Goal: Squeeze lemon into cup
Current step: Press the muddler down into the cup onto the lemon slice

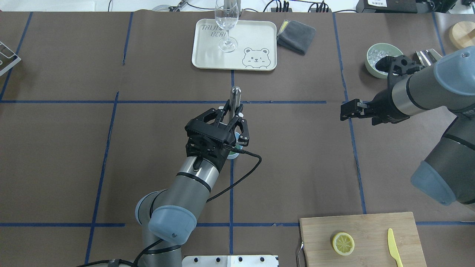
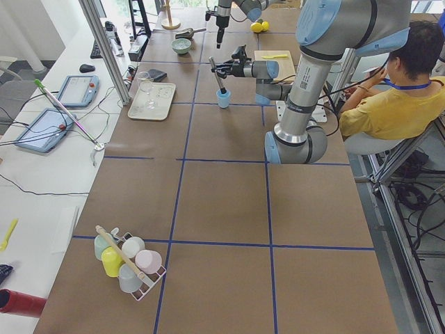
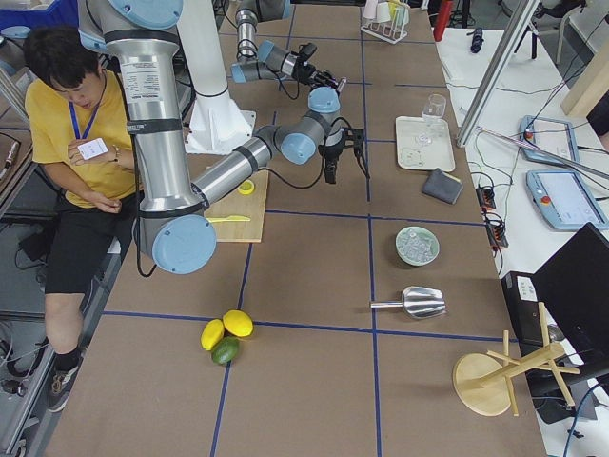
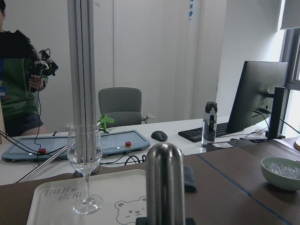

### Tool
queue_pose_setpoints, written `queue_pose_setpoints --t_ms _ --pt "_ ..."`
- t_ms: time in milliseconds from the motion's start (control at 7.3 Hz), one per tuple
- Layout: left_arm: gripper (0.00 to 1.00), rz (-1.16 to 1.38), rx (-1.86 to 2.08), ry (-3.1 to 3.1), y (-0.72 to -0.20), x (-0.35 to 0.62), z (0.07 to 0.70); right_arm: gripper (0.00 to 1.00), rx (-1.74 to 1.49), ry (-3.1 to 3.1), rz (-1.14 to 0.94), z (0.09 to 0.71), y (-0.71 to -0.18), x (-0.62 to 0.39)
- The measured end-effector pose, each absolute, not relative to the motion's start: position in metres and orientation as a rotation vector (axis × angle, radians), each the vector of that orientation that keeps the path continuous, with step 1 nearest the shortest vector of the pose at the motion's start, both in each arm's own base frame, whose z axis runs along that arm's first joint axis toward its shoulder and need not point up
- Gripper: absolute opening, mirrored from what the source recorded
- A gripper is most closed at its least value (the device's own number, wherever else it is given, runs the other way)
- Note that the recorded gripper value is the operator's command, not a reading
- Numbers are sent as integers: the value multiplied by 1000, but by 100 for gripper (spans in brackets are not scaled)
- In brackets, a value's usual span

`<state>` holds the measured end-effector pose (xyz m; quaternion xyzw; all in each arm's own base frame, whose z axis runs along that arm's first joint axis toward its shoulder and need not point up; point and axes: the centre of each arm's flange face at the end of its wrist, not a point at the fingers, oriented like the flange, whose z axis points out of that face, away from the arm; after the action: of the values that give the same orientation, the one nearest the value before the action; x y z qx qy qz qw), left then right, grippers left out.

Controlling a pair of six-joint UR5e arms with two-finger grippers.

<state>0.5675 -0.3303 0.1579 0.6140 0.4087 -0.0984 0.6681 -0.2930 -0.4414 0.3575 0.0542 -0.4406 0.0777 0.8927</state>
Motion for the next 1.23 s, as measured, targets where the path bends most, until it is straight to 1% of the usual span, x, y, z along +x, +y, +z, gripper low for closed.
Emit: queue_pose_setpoints --t_ms 548,1234 --pt "0 -180 1365 901 -325 597 170 100 106 -908 164 361 -443 -295" --pt "0 -160 1358 884 -322 605 180 100 110 -915 162 357 -442 -295"
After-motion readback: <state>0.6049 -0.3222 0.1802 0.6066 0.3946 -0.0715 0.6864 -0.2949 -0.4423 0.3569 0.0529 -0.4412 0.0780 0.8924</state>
